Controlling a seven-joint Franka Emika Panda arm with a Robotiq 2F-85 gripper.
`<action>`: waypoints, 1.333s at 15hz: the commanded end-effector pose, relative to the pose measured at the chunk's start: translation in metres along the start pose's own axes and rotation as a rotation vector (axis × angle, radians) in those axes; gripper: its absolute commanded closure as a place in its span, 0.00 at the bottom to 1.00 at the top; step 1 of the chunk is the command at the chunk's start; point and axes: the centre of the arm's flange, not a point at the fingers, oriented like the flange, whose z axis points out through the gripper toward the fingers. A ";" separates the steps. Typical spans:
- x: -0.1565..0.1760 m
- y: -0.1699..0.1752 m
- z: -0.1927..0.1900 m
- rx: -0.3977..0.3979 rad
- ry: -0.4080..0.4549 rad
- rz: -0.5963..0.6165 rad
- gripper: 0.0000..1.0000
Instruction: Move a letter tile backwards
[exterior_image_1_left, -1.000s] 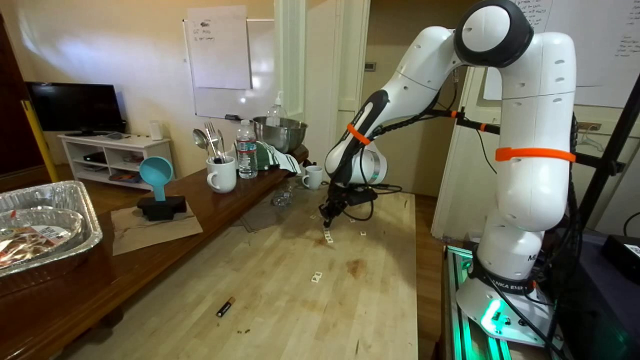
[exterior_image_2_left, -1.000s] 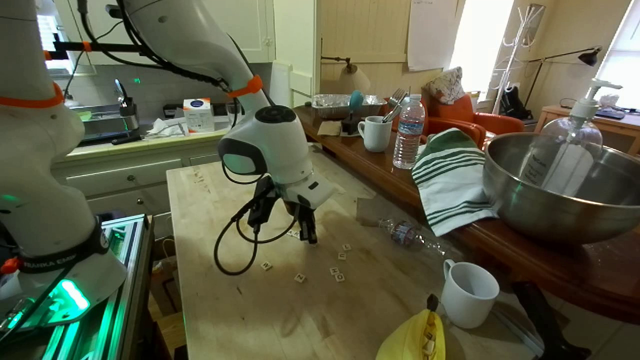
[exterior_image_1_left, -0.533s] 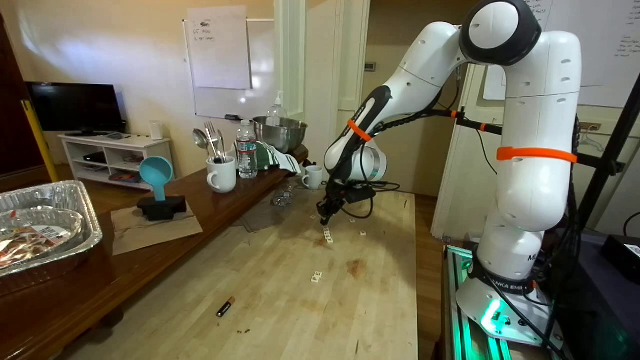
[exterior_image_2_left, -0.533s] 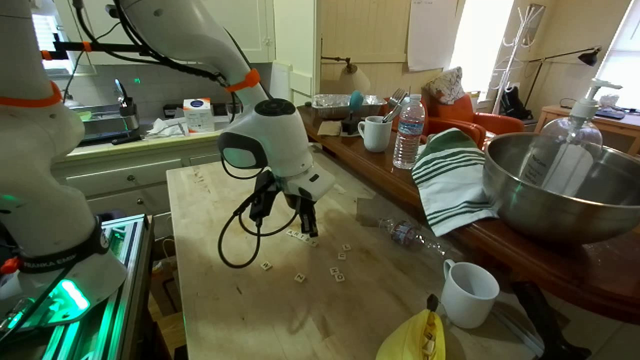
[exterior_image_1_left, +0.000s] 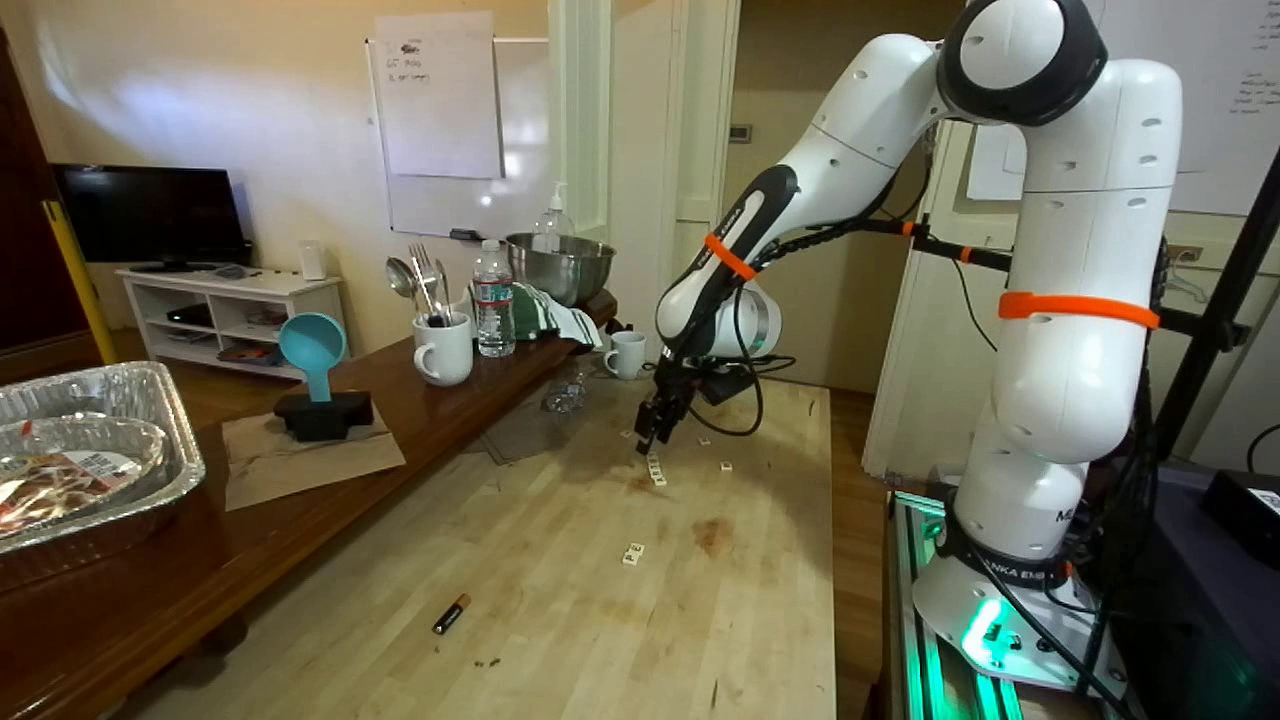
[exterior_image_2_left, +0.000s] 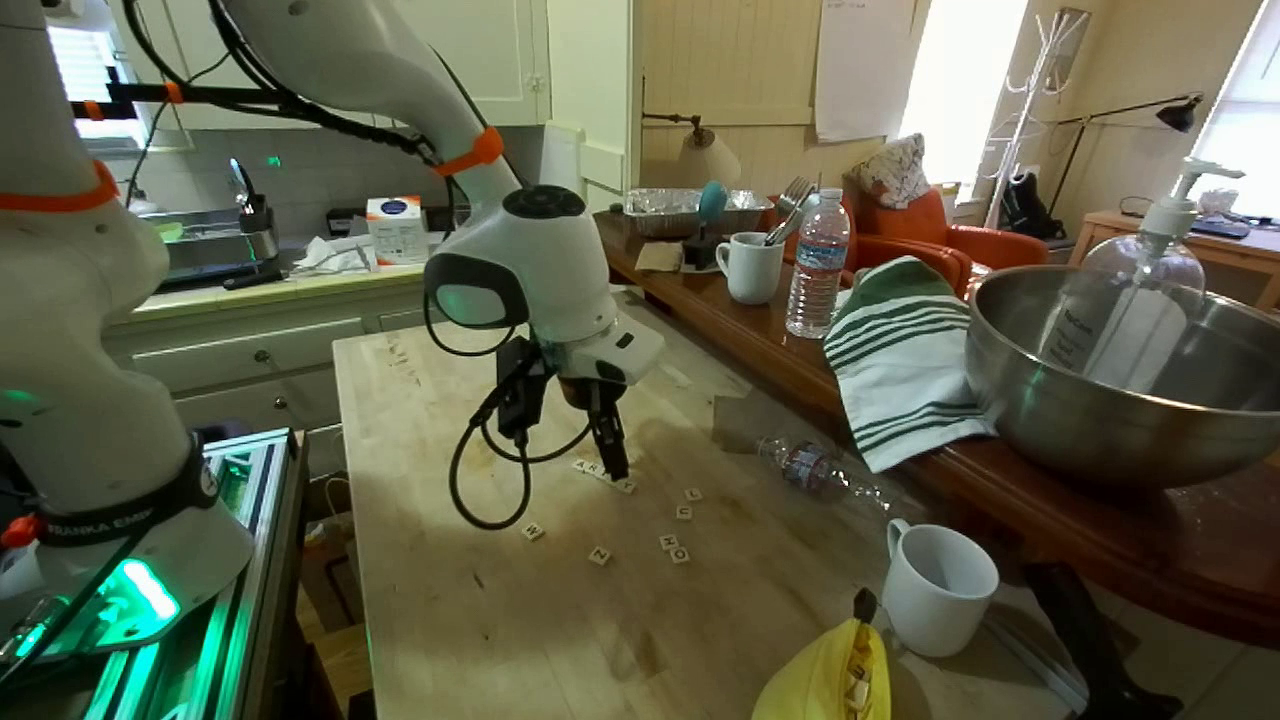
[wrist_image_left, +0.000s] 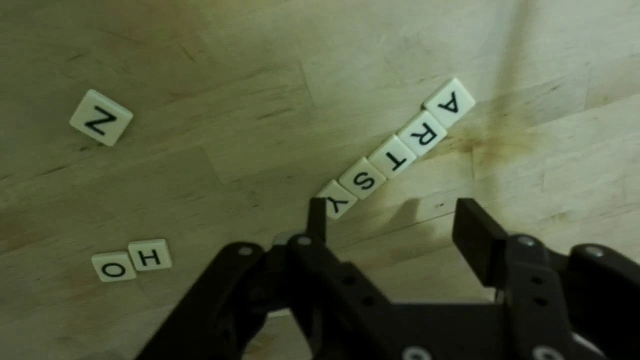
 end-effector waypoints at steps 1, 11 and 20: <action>-0.011 -0.006 -0.013 0.002 -0.041 -0.136 0.01; -0.016 -0.017 -0.025 0.026 -0.102 -0.470 0.00; -0.020 -0.024 -0.038 0.005 -0.062 -0.619 0.00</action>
